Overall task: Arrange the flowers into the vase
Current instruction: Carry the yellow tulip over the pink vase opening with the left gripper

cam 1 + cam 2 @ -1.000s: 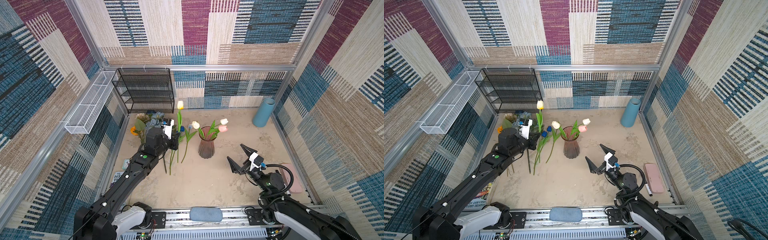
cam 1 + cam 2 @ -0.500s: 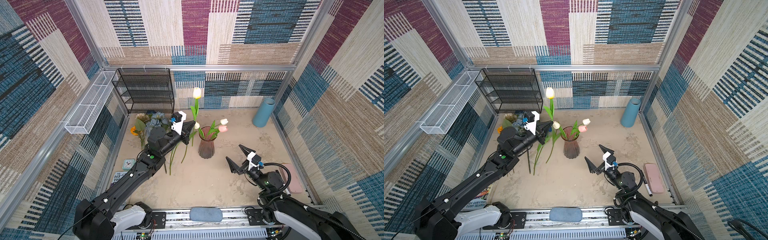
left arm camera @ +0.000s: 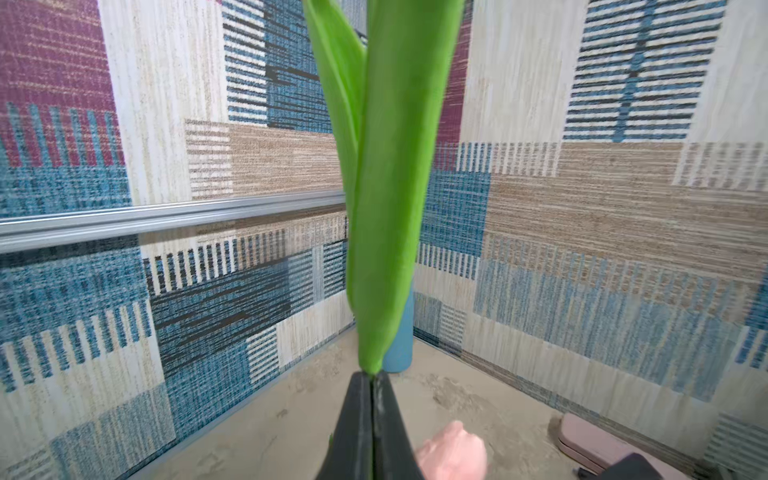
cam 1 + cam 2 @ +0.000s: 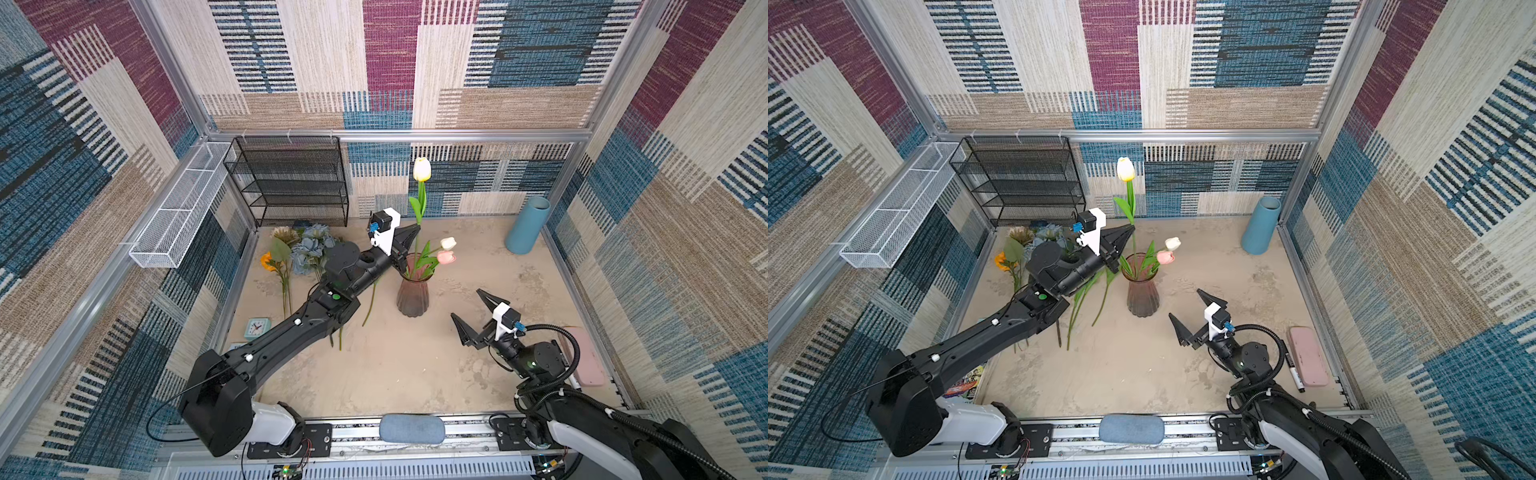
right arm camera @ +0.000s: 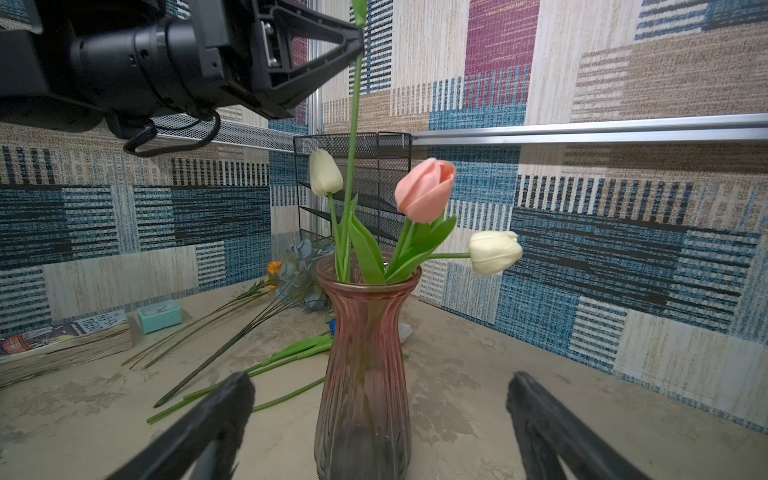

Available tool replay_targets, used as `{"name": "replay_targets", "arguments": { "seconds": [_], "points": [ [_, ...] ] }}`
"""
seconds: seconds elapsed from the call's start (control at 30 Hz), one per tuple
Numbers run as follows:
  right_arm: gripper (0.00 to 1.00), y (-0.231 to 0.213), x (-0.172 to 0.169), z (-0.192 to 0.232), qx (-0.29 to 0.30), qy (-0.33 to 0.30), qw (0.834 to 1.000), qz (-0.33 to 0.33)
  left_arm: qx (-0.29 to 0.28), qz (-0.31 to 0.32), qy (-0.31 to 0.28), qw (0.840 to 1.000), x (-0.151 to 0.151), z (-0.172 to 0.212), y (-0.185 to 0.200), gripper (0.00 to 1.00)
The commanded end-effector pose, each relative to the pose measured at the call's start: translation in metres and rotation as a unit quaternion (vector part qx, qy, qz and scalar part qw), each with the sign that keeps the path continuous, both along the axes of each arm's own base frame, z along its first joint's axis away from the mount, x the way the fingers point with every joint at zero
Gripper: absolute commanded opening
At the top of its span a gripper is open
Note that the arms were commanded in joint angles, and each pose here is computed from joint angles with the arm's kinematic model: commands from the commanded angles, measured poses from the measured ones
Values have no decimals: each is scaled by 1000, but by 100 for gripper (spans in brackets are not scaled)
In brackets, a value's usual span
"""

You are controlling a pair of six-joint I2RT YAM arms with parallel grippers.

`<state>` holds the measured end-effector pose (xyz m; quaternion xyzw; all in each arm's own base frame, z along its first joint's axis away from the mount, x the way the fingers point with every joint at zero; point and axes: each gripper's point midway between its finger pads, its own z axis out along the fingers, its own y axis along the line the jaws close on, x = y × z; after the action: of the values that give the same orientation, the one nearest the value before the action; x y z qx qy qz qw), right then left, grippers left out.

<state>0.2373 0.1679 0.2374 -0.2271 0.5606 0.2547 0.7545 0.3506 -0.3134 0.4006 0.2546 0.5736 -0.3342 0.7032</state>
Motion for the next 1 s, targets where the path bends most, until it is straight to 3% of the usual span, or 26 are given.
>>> {"name": "replay_targets", "arguments": {
  "seconds": [0.0,0.2,0.43,0.8,0.97],
  "points": [
    [98,0,-4,11,8,-20,1000,4,-16,33,-32,999,15,12,1,0],
    [98,-1,-4,12,9,-23,1000,3,-10,46,-20,999,36,-16,-12,0],
    [98,-1,-5,12,10,-23,1000,3,34,54,-23,998,33,-38,-23,0],
    [98,2,-5,11,8,-20,1000,11,40,78,-46,995,9,-28,-12,0],
    [98,3,-5,10,7,-19,1000,13,22,127,-48,991,14,-25,6,0]
  ]
}}
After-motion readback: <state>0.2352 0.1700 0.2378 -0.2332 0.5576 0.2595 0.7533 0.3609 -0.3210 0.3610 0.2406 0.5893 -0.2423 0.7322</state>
